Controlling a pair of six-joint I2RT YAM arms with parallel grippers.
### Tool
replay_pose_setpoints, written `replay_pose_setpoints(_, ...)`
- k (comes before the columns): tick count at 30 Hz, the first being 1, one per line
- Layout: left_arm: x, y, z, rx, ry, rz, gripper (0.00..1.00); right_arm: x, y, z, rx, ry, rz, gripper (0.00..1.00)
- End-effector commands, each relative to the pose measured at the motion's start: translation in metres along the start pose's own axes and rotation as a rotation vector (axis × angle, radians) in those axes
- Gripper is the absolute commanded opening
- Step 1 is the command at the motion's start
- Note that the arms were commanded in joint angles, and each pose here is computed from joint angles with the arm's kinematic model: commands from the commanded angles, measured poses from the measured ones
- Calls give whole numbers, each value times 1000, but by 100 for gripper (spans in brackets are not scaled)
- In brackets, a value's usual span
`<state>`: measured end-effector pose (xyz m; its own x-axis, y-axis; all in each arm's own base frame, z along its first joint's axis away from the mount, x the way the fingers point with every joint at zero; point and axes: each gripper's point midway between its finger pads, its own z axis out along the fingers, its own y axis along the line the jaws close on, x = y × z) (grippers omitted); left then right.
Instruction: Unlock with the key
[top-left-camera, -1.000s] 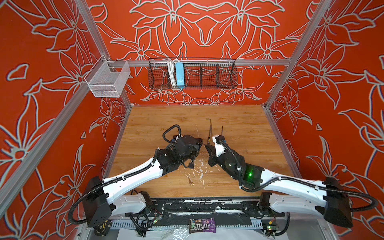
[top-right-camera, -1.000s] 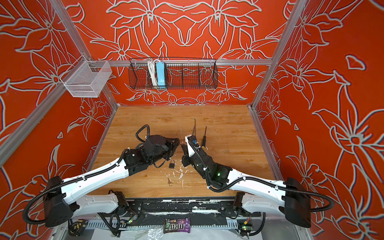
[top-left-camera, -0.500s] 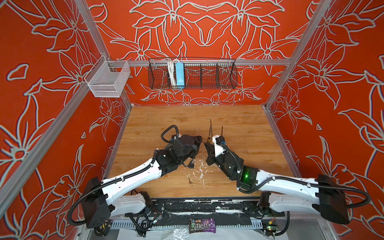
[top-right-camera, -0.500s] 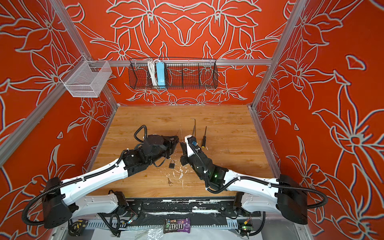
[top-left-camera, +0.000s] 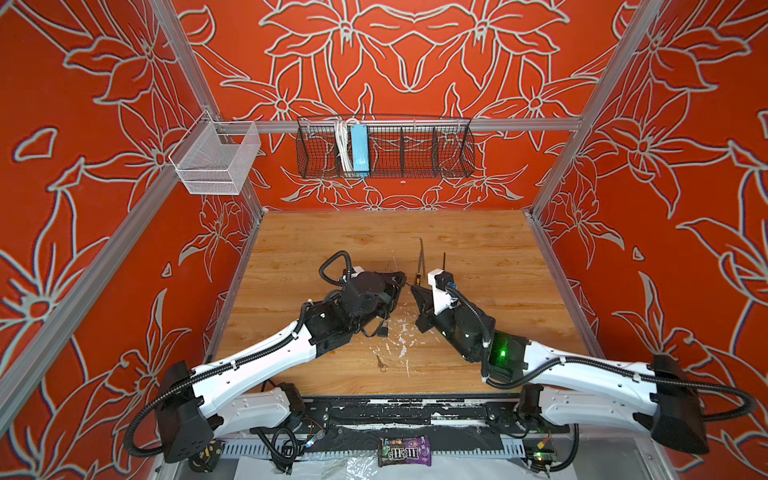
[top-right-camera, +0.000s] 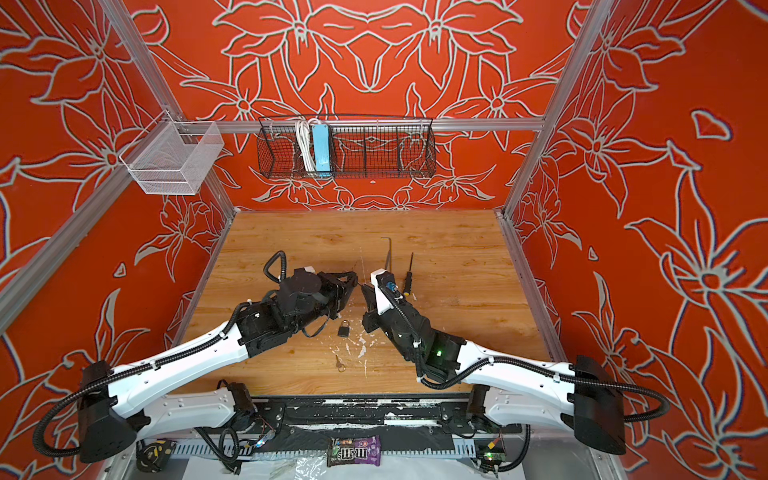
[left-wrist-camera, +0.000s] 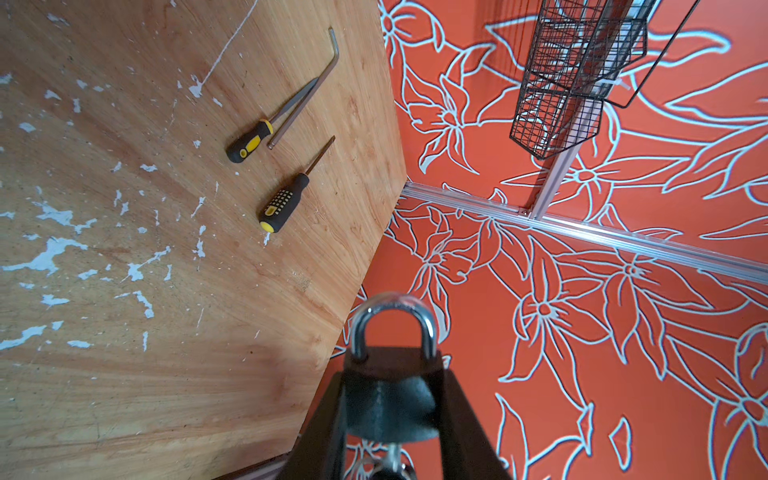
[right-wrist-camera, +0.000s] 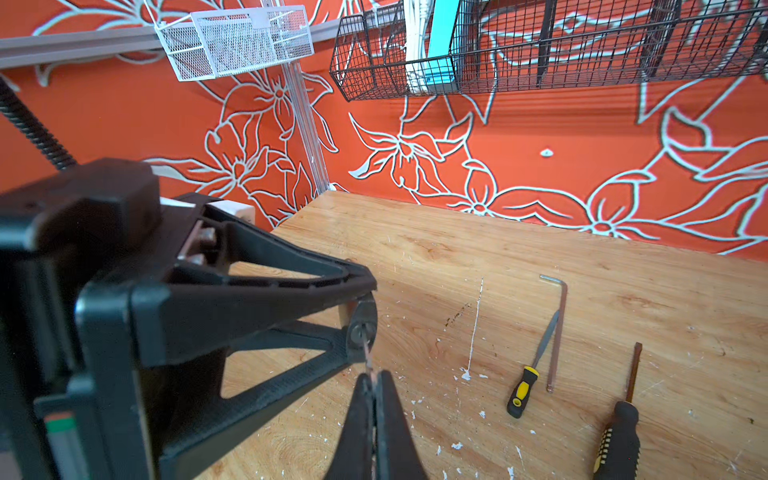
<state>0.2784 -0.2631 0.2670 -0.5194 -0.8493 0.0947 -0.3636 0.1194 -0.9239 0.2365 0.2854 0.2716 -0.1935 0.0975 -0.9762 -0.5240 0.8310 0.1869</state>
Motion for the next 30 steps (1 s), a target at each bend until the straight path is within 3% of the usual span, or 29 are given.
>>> replay_pose_setpoints(1,-9,-16,-16,40,-42,14,0,-5,-30,-5,147,-11,-21,0)
replay_pose_setpoints(12,-4,-21,-12,52,-22,8,0,0,-22,1,120,5,-31,0)
replay_pose_setpoints(19,-5,-21,-10,45,-36,16,0,-9,4,-7,-30,-24,3,0)
replay_pose_setpoints(30,-3,-21,-8,45,-25,16,0,-16,12,-7,-58,-34,1,0)
